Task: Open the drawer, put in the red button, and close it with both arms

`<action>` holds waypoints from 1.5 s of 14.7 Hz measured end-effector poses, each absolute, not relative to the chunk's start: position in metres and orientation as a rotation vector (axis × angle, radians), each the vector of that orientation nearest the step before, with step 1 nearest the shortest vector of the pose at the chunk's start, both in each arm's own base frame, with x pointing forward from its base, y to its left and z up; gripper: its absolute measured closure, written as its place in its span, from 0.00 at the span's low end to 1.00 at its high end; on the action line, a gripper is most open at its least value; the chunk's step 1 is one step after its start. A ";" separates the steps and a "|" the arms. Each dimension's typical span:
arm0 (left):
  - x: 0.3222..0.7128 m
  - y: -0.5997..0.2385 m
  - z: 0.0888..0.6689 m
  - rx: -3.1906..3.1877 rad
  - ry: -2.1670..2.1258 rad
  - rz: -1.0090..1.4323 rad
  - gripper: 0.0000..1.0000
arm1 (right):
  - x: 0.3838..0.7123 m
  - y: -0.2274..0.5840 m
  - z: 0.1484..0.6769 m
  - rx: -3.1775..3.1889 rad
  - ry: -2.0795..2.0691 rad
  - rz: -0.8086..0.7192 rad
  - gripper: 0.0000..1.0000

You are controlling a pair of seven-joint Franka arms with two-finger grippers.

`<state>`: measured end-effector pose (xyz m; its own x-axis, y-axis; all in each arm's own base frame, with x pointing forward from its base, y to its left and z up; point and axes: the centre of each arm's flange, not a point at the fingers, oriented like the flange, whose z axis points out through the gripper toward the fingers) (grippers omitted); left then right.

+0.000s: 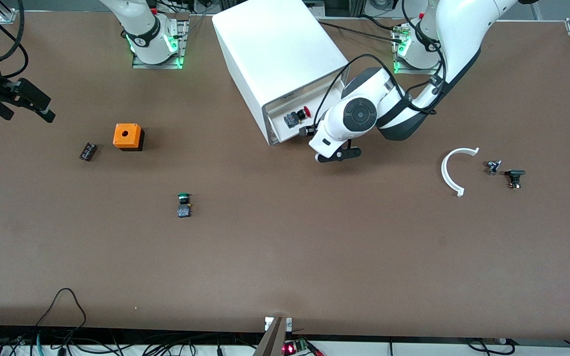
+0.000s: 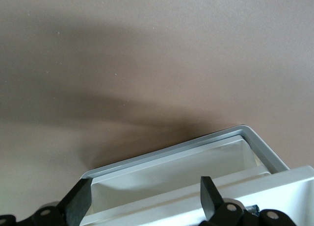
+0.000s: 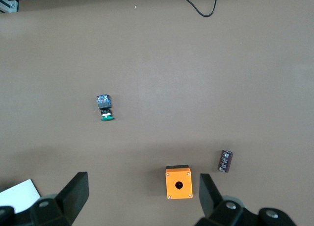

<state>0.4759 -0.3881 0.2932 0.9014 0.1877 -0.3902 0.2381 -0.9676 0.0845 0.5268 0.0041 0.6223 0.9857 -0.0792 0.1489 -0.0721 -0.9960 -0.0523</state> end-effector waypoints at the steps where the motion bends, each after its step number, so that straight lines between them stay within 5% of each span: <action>1: 0.472 -0.391 0.292 2.933 0.334 -0.582 0.02 | 0.526 0.004 0.623 -3.084 0.108 -0.238 0.00; 14: 0.437 -0.421 0.295 2.911 0.334 -0.637 0.02 | 0.523 0.011 0.632 -3.097 -0.038 -0.198 0.00; 22: 0.429 -0.429 0.296 2.917 0.339 -0.641 0.01 | 0.561 0.009 0.639 -3.104 -0.053 -0.079 0.00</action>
<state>0.4290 -0.4292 0.2957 0.8840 0.1892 -0.4275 0.2471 -0.9654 0.0837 0.5614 0.0089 0.6390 0.9981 0.0332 0.0514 0.0351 -0.9988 -0.0354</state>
